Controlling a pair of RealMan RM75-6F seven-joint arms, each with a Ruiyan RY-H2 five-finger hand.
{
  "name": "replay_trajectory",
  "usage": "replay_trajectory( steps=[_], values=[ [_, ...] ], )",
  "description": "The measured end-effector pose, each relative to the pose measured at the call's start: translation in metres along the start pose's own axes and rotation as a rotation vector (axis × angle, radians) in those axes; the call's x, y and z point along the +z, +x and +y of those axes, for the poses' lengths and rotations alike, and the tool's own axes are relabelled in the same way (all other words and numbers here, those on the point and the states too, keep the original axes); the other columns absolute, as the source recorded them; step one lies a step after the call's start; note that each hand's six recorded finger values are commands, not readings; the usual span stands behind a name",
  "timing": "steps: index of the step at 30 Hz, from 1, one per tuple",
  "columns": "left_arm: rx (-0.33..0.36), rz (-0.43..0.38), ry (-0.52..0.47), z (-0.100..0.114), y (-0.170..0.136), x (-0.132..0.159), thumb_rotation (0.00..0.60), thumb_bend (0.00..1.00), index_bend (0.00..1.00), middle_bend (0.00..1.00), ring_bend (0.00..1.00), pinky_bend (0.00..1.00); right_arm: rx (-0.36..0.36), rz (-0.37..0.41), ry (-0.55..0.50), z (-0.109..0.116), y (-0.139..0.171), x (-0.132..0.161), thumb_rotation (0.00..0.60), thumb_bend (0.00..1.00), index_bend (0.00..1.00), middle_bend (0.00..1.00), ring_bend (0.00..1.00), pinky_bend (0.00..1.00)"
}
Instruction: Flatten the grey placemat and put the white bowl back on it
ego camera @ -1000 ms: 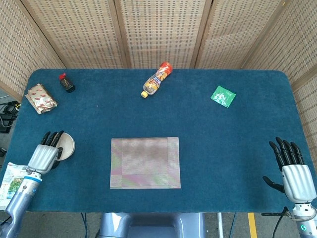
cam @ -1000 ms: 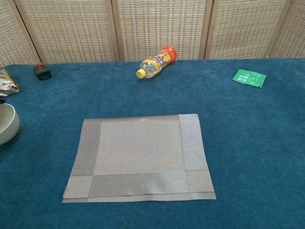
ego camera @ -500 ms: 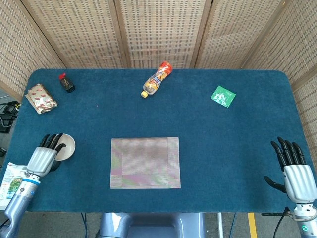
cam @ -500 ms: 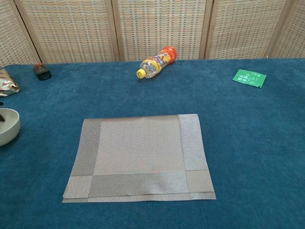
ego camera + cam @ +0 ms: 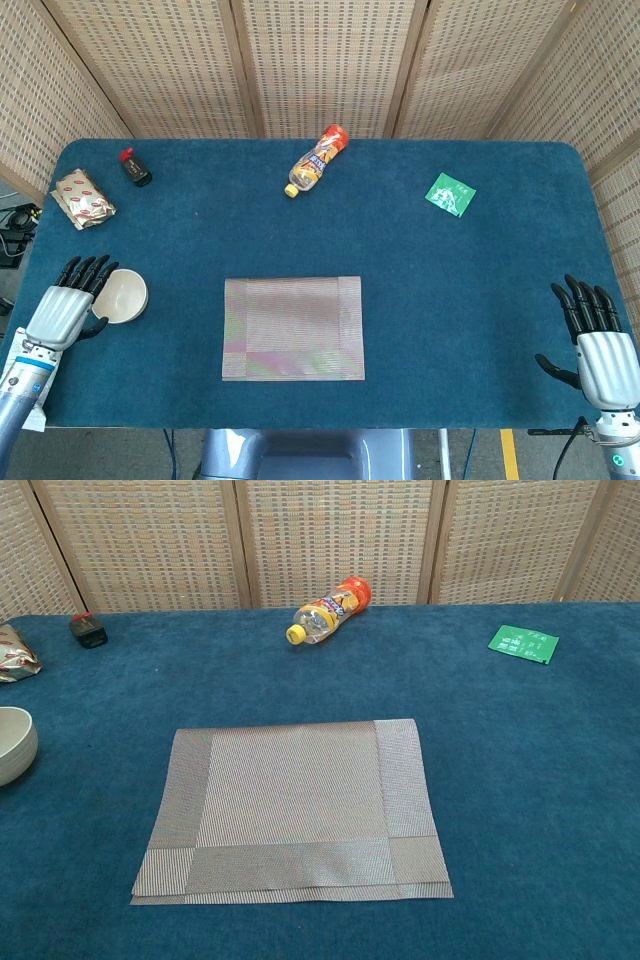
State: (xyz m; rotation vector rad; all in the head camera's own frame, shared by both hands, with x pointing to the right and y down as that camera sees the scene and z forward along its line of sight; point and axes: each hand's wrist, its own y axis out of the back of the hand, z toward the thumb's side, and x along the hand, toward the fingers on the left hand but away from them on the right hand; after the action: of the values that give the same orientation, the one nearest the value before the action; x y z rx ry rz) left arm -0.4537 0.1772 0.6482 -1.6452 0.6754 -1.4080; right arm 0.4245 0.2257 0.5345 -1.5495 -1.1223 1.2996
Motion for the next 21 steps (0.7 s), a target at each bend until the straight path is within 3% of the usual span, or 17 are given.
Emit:
replay_trajectory(
  steps=[4, 6, 12, 21],
  values=[
    [0.021, -0.050, -0.048, 0.012, -0.002, 0.020, 0.600, 0.28, 0.05, 0.00, 0.00, 0.00, 0.002, 0.000, 0.000, 0.000, 0.000, 0.000, 0.600, 0.11, 0.01, 0.00, 0.00, 0.00],
    [0.026, -0.078, -0.045, 0.015, -0.003, 0.031, 0.600, 0.28, 0.13, 0.00, 0.00, 0.00, 0.004, -0.002, -0.001, -0.001, 0.000, 0.000, 0.600, 0.10, 0.01, 0.00, 0.00, 0.00],
    [0.030, -0.201, -0.011, 0.015, -0.009, 0.084, 0.600, 0.23, 0.27, 0.00, 0.00, 0.00, 0.002, -0.007, -0.006, 0.001, 0.000, -0.002, 0.600, 0.10, 0.01, 0.00, 0.00, 0.00],
    [0.001, -0.340, 0.061, -0.017, -0.019, 0.170, 0.600, 0.23, 0.25, 0.00, 0.00, 0.00, -0.003, -0.009, -0.015, 0.003, -0.001, -0.004, 0.600, 0.10, 0.01, 0.00, 0.00, 0.00]
  ],
)
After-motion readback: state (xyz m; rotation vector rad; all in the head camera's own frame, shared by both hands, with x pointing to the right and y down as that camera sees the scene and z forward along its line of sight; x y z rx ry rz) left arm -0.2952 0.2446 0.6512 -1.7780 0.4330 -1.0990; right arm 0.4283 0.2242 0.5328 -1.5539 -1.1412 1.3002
